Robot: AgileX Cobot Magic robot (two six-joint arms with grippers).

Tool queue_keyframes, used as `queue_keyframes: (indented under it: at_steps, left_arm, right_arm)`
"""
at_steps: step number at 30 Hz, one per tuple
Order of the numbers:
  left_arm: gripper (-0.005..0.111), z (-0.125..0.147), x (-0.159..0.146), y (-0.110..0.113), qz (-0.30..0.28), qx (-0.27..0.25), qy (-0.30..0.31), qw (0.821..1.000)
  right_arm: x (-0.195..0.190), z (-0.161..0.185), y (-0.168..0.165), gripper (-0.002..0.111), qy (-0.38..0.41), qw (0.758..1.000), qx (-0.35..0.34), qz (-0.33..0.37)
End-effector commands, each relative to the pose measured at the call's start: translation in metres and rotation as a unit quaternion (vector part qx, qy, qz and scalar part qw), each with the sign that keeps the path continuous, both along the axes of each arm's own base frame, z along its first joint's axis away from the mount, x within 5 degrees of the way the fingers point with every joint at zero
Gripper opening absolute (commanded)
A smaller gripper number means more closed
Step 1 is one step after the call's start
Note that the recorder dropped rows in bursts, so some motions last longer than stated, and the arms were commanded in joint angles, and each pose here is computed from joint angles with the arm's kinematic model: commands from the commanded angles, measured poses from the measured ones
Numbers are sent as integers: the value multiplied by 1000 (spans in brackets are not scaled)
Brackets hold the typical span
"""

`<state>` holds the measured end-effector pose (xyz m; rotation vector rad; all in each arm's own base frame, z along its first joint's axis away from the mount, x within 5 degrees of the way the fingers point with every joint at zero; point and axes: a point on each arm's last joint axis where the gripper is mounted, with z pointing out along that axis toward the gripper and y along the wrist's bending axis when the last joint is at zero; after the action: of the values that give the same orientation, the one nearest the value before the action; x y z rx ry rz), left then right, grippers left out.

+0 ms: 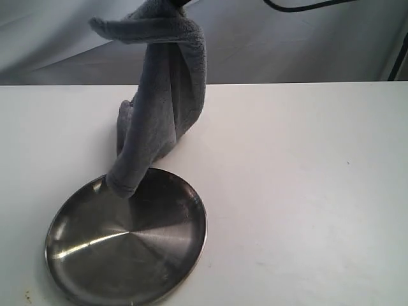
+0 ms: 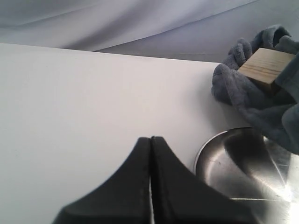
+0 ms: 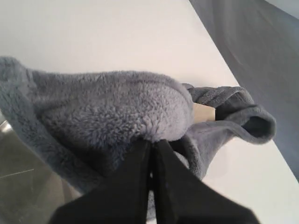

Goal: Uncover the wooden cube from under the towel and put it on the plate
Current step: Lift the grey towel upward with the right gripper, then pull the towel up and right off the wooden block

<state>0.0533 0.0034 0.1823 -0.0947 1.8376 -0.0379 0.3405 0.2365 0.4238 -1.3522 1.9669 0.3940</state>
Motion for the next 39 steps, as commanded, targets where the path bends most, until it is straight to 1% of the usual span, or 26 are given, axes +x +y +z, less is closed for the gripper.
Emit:
queue_keyframes:
  at_steps: [1,10,27,30,35,39]
  left_arm:
    - [0,-1,0,0,-2,-3,-3,1000]
    - [0,-1,0,0,-2,-3,-3,1000]
    - [0,-1,0,0,-2,-3,-3,1000]
    - [0,-1,0,0,-2,-3,-3,1000]
    - [0,-1,0,0,-2,-3,-3,1000]
    - [0,-1,0,0,-2,-3,-3,1000]
  right_arm:
    - [-11,17,-3,0,-20,1000,18,8]
    - [-20,30,-9,0,-34,999,28,9]
    - [-26,34,-2,0,-1,997,76,24]
    - [-24,32,-5,0,-7,998,61,10]
    - [-16,28,-14,0,-25,999,15,-39]
    - [-15,28,-15,0,-24,998,13,-48]
